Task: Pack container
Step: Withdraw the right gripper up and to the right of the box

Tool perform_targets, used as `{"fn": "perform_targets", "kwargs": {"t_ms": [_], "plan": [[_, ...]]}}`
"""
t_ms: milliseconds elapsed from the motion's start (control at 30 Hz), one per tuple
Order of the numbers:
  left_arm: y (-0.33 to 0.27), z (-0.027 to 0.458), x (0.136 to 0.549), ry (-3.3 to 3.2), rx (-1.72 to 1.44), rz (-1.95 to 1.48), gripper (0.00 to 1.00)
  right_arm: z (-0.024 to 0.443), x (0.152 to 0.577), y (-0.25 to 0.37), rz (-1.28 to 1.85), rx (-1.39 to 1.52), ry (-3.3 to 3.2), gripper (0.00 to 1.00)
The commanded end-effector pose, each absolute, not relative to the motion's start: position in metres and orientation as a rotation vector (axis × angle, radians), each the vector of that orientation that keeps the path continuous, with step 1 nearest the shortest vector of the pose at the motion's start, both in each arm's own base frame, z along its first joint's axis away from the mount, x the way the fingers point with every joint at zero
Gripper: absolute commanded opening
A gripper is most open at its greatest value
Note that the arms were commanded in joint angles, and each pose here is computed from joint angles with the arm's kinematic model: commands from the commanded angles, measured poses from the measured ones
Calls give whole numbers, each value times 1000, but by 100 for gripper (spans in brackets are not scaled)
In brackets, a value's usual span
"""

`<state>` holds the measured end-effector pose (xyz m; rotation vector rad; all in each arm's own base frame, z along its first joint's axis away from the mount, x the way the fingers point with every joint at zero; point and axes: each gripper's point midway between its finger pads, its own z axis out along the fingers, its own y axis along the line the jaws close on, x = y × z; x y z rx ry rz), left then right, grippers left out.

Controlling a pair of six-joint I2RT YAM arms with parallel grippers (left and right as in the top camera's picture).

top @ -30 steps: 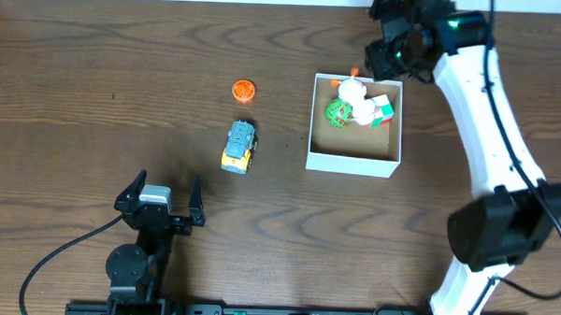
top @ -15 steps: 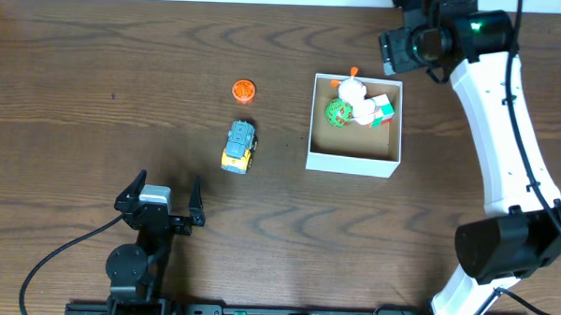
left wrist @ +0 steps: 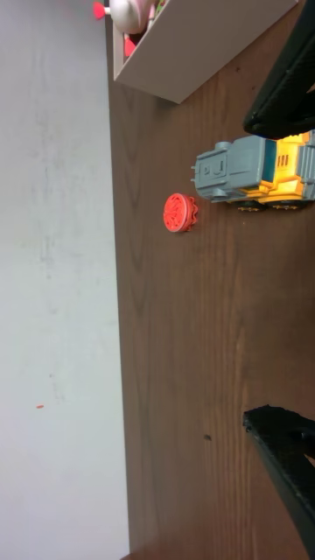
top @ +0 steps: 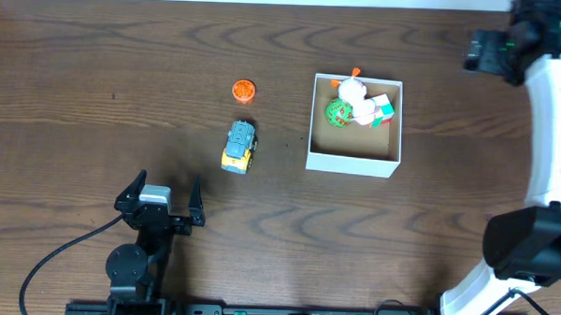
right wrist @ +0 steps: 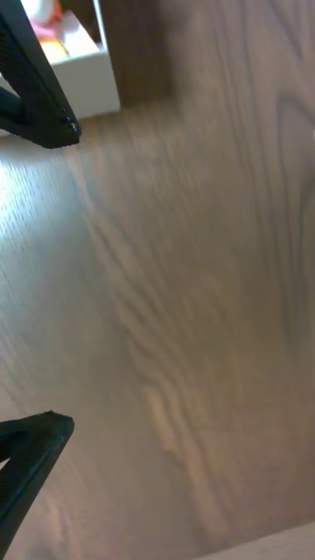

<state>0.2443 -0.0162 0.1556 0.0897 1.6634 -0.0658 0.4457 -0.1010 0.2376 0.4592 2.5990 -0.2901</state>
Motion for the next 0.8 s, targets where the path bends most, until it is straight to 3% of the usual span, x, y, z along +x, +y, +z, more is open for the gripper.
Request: {"fn": "perform_targets", "kwargs": {"t_ms": [0,367,767], "plan": [[-18,140,243,1707,112,-67,98,236,436,-103,-156,546,2608,99],[-18,140,243,1707,113,-67,98,218,431,-131,-129,645,2638,99],[-18,140,243,1707,113,-66,98,165,432,-142,-135,700,2765,99]]}}
